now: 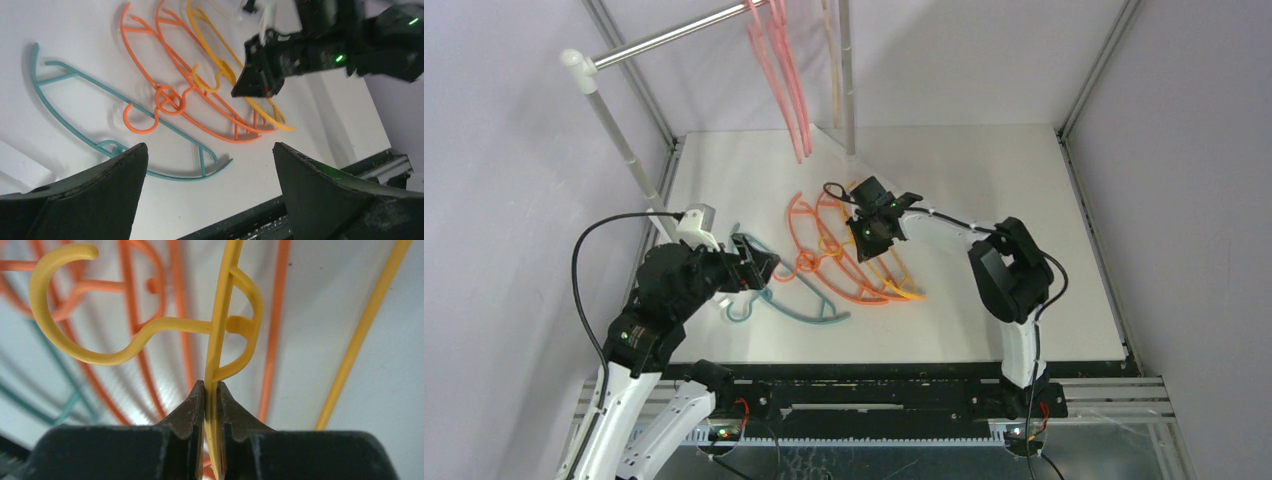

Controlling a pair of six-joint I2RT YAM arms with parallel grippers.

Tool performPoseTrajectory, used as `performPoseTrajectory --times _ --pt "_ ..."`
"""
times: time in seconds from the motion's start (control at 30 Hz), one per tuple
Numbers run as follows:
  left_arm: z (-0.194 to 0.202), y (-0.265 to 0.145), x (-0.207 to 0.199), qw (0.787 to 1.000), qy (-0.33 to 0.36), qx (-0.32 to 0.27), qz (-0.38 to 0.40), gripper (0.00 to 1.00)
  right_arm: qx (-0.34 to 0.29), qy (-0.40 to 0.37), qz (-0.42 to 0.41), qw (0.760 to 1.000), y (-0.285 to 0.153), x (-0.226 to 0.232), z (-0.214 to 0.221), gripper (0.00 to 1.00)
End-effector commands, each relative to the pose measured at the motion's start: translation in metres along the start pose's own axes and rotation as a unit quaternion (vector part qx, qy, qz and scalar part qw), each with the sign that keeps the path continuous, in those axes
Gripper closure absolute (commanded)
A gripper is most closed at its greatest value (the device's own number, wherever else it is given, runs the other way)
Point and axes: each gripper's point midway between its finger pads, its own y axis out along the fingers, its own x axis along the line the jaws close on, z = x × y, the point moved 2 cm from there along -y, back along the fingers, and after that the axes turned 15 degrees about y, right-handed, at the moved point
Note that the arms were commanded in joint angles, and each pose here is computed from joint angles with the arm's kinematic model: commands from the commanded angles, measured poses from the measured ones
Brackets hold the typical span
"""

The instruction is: Organize the hangers

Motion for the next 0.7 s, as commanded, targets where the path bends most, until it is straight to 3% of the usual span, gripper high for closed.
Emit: performPoseTrajectory --times 0.0,0.17,0.5,0.67 --pt "0.006 0.002 -0.013 0.999 0.003 -0.018 0.05 0.01 -0.052 0.035 -0.149 0.987 -0.085 0.06 -0.037 0.88" --pt "0.012 0.0 -0.026 0.995 0.01 -0.028 0.099 0.03 -0.057 0.078 -0.238 0.966 -0.126 0.098 -0.054 0.87" --pt "0.012 0.007 -0.033 0.989 -0.04 -0.08 0.114 0.05 -0.028 0.104 -0.345 0.933 -0.131 0.183 -0.084 0.87" --pt "0.016 0.016 -0.038 0.99 -0.044 -0.068 0.114 0.06 -0.019 0.111 -0.379 0.918 -0.136 0.219 -0.096 0.86"
